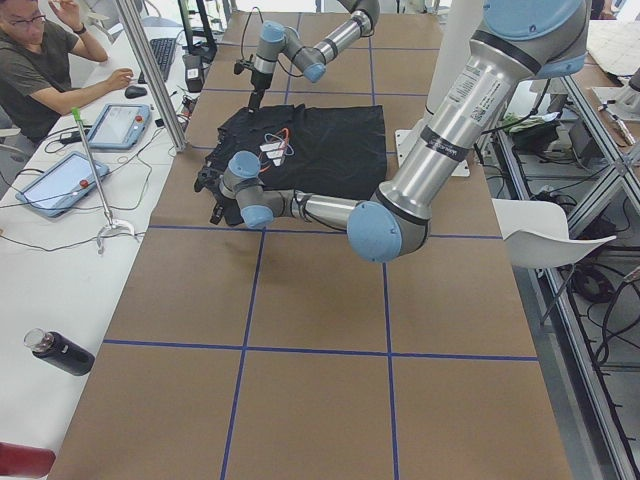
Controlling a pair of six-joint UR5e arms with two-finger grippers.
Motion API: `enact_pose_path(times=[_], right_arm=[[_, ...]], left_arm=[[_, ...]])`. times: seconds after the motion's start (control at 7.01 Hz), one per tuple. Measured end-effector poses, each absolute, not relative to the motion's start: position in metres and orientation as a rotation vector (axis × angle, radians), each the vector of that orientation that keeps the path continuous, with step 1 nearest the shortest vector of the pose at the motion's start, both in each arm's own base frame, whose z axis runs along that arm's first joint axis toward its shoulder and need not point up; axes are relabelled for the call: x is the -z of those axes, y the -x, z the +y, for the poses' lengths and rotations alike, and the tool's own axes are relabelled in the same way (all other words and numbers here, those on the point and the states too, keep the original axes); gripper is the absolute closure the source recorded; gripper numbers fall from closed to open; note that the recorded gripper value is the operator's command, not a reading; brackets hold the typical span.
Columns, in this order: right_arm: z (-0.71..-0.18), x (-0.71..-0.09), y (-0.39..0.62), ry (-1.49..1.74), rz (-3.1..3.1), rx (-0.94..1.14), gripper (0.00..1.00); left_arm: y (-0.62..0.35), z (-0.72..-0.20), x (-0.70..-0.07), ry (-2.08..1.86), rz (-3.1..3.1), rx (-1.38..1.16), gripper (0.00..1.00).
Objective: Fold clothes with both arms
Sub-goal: 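Fold the sleeve nearest the right gripper inward toward the collar, then fold the other sleeve inward with the left gripper while the right gripper holds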
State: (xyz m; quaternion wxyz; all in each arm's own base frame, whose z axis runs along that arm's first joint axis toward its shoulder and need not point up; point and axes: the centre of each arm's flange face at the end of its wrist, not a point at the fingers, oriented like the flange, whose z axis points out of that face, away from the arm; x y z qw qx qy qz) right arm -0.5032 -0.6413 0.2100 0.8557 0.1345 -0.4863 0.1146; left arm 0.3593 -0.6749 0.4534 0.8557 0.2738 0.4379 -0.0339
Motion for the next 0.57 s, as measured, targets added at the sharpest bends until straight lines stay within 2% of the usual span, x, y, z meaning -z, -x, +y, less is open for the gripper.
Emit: enact_pose_path(times=[0.57], right_arm=[[-0.617, -0.232, 0.46, -0.22, -1.028, -0.23, 0.0]], left_arm=[[-0.39, -0.66, -0.463, -0.558, 0.914, 0.042, 0.36]])
